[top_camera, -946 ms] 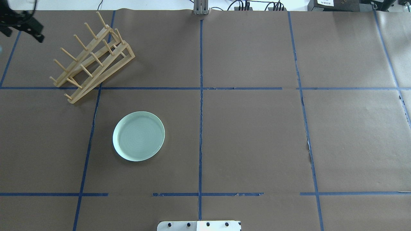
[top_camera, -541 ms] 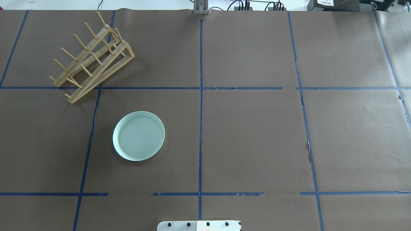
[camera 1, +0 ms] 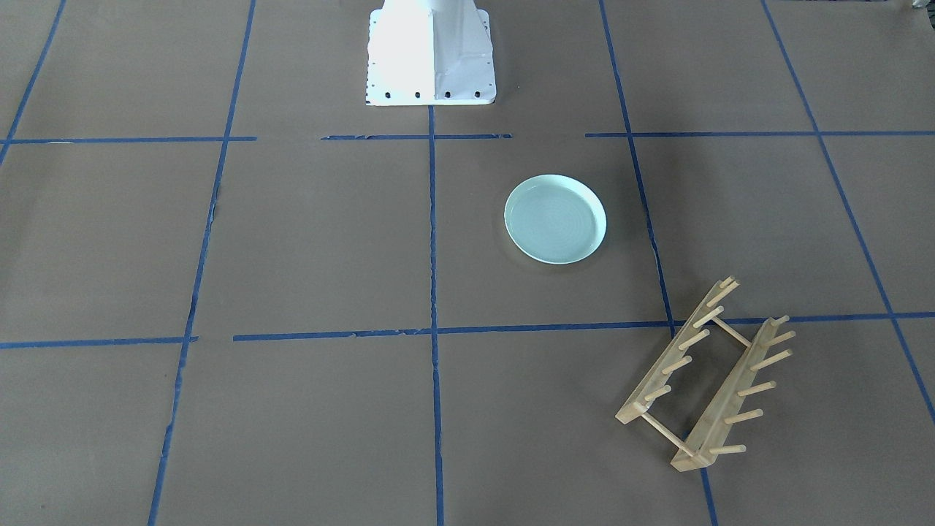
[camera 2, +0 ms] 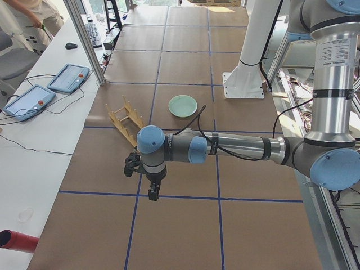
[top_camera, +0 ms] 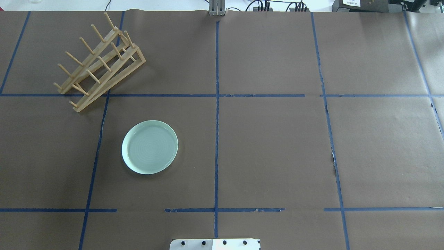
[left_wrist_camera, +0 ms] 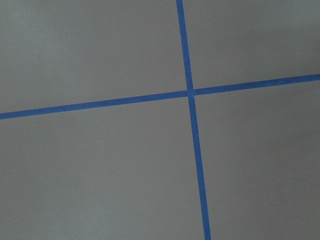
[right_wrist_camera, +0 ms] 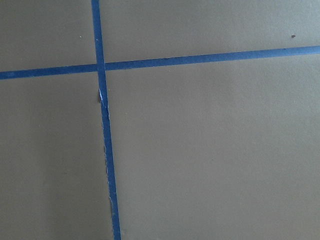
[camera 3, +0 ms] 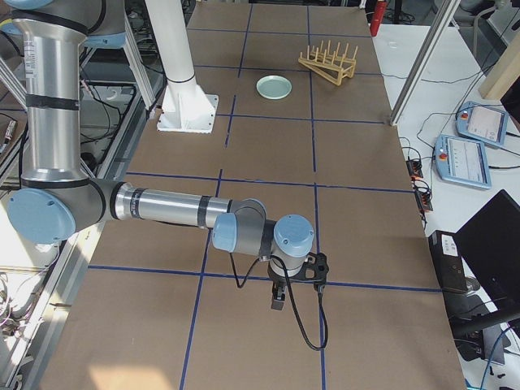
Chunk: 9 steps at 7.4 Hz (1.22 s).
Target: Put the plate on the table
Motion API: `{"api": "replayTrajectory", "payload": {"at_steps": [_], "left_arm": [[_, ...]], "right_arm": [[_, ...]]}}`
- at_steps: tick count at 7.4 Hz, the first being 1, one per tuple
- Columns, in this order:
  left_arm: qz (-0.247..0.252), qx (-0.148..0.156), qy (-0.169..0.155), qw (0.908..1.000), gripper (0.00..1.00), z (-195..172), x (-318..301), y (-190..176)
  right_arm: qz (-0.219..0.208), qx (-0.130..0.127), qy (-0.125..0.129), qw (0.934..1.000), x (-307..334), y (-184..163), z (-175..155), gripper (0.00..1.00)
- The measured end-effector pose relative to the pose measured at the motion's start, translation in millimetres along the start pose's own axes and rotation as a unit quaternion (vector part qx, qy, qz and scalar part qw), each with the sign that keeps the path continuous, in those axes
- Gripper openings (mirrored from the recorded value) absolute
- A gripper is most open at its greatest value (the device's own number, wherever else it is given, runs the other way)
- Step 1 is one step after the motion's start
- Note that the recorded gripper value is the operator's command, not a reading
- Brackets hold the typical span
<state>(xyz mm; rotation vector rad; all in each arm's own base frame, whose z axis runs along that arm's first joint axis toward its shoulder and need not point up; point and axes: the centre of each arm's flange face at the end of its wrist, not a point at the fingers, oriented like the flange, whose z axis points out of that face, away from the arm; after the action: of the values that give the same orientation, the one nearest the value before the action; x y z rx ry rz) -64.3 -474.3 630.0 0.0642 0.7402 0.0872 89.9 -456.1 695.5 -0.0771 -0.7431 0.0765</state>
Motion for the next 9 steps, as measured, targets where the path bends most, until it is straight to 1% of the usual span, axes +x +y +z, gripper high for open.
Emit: {"api": "replayTrajectory", "payload": {"at_steps": [1, 3, 9], "left_arm": [[-0.001, 0.001, 0.011, 0.9999, 1.0, -0.6, 2.4, -1.5], [0.006, 0.006, 0.02, 0.9998, 1.0, -5.5, 8.5, -5.3], [0.009, 0.008, 0.02, 0.9997, 1.0, -7.4, 10.5, -6.7]], "right_arm": [[0.0, 0.0, 0.0, 1.0, -0.1, 0.0, -0.1, 1.0], [0.0, 0.0, 0.0, 1.0, -0.1, 0.0, -0.1, 1.0], [0.0, 0.0, 0.0, 1.0, -0.1, 0.0, -0.1, 1.0]]}}
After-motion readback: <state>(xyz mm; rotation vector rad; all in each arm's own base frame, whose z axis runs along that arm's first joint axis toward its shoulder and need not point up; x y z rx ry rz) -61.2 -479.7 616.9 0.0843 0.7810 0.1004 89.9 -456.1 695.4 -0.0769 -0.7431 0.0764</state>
